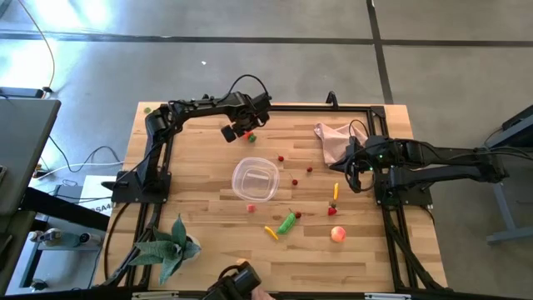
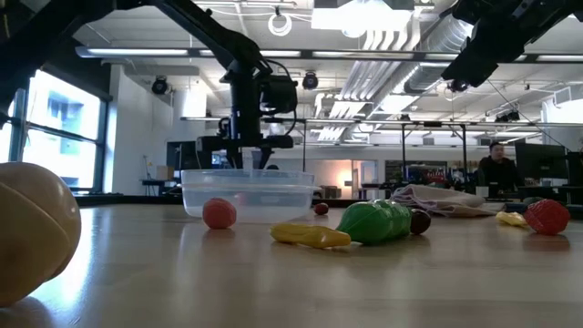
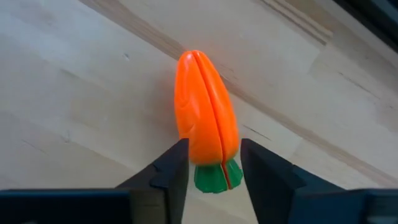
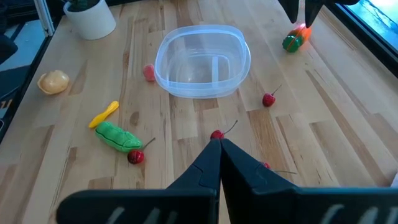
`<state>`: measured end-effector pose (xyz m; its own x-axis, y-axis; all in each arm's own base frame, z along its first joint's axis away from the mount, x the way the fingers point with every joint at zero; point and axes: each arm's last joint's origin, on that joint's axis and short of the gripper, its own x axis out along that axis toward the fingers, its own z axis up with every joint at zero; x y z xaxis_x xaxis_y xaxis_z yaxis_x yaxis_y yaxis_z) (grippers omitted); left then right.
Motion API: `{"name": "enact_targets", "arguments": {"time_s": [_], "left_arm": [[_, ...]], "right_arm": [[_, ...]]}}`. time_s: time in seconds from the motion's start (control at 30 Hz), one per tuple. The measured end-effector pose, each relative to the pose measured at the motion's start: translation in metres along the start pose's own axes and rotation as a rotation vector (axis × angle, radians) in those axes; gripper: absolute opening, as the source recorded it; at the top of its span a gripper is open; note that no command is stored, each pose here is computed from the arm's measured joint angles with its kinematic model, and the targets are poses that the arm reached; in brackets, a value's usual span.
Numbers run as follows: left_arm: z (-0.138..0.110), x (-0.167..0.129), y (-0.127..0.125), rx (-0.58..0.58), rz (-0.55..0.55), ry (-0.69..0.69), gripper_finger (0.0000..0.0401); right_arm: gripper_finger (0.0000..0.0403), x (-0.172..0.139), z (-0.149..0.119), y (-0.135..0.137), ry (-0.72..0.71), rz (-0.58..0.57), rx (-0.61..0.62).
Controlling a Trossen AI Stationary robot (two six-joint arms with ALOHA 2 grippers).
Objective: Pick and placing Produce into tupperware
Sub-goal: Put the carrot into the transparent bin
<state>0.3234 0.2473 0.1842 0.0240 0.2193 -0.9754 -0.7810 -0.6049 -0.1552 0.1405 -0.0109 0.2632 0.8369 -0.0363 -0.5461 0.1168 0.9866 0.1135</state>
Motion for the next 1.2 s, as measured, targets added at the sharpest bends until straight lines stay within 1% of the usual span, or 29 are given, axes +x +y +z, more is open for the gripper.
{"name": "enact_targets", "arguments": {"time_s": [0.27,0.43,0.53,0.83,1.03,1.2], "left_arm": [[0.0,0.002,0.0,-0.044,0.003,-0.02,0.0194],[-0.004,0.023,-0.003,-0.079,0.031,-0.012,0.0226],[-0.005,0.03,-0.004,-0.082,0.037,-0.005,0.0238],[-0.005,0.031,-0.004,-0.096,0.041,-0.018,0.0246],[-0.006,0.043,-0.004,-0.1,0.063,-0.022,0.0246],[-0.007,0.043,-0.004,-0.091,0.068,-0.02,0.0245]], "right_arm": [[0.0,0.0,0.0,0.0,0.0,0.0,0.001],[0.0,0.0,0.0,0.0,0.0,0.0,0.001],[0.0,0.0,0.0,0.0,0.001,0.0,-0.001],[0.0,0.0,0.0,0.0,0.001,0.0,-0.001],[0.0,0.0,0.0,0.0,0.001,0.0,0.001],[0.0,0.0,0.0,0.0,0.001,0.0,0.001]]}}
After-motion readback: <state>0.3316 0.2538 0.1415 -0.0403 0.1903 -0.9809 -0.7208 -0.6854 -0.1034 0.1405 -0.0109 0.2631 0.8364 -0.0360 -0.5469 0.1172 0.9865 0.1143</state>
